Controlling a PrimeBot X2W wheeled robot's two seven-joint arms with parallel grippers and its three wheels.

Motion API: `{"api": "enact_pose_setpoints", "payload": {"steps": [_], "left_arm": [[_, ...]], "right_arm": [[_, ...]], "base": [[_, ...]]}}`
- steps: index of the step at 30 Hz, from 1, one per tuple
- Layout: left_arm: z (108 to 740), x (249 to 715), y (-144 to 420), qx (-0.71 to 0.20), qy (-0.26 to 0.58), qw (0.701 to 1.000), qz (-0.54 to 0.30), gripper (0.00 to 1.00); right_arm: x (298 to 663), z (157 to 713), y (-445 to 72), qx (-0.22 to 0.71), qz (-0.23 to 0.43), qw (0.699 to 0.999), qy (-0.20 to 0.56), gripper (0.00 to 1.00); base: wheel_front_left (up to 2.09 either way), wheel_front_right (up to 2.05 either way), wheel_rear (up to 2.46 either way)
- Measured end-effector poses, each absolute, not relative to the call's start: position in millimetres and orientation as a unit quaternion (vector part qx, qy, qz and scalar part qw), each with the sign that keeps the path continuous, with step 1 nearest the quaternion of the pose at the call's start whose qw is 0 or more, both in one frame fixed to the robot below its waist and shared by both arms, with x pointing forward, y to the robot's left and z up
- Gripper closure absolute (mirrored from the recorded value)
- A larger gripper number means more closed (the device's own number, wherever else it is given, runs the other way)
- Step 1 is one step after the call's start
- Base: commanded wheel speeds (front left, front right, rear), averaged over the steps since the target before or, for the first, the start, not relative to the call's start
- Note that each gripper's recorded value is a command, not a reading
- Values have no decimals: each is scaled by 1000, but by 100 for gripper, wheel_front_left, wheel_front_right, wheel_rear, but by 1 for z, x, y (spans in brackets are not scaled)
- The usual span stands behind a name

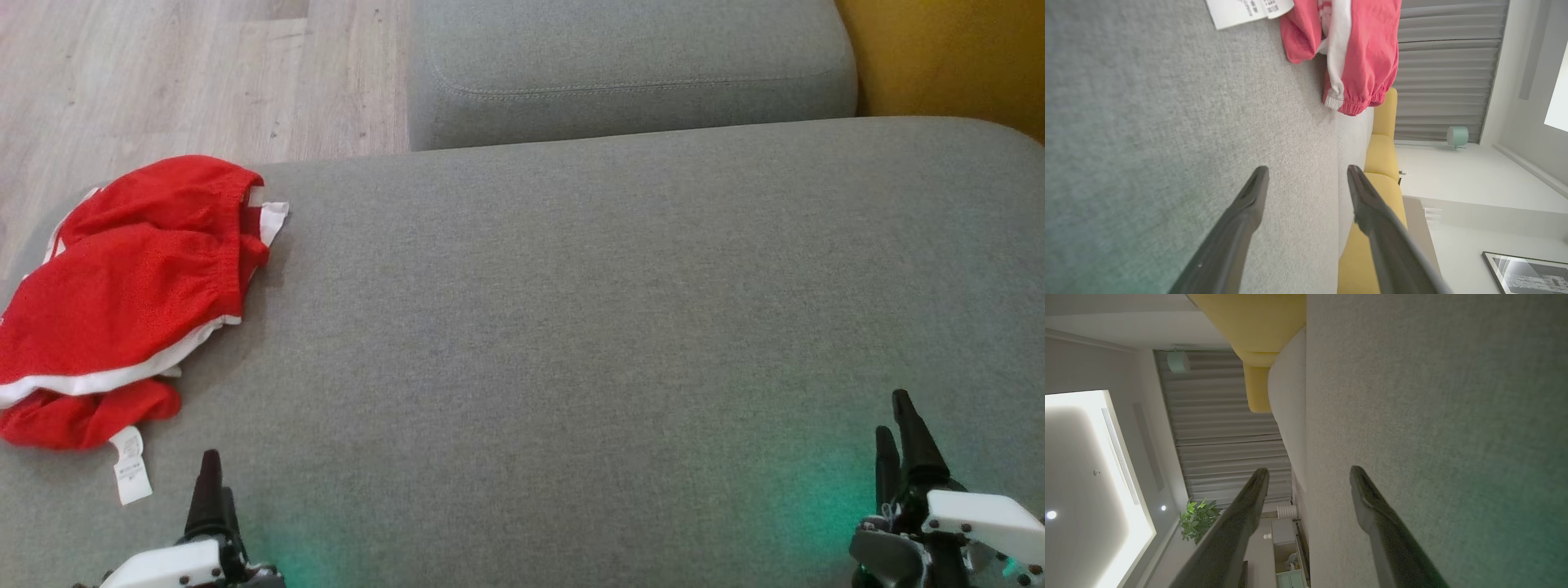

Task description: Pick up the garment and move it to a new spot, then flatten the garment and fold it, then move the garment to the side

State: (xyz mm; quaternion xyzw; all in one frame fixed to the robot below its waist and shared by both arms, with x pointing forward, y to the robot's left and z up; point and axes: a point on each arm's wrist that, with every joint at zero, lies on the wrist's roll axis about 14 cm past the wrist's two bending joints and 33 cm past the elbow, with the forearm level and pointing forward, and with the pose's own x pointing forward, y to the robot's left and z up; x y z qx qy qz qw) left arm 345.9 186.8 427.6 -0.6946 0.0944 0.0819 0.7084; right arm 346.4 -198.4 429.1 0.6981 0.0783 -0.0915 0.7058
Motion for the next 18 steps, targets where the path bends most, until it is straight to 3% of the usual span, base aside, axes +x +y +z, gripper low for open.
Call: {"api": "enact_pose_setpoints", "payload": {"steps": [18], "left_arm": [[442, 353, 186, -620, 87, 777, 68, 0]], "right_arm": [[350, 437, -193, 606, -72, 787, 84, 0]], "base": [[0, 0, 0]]}}
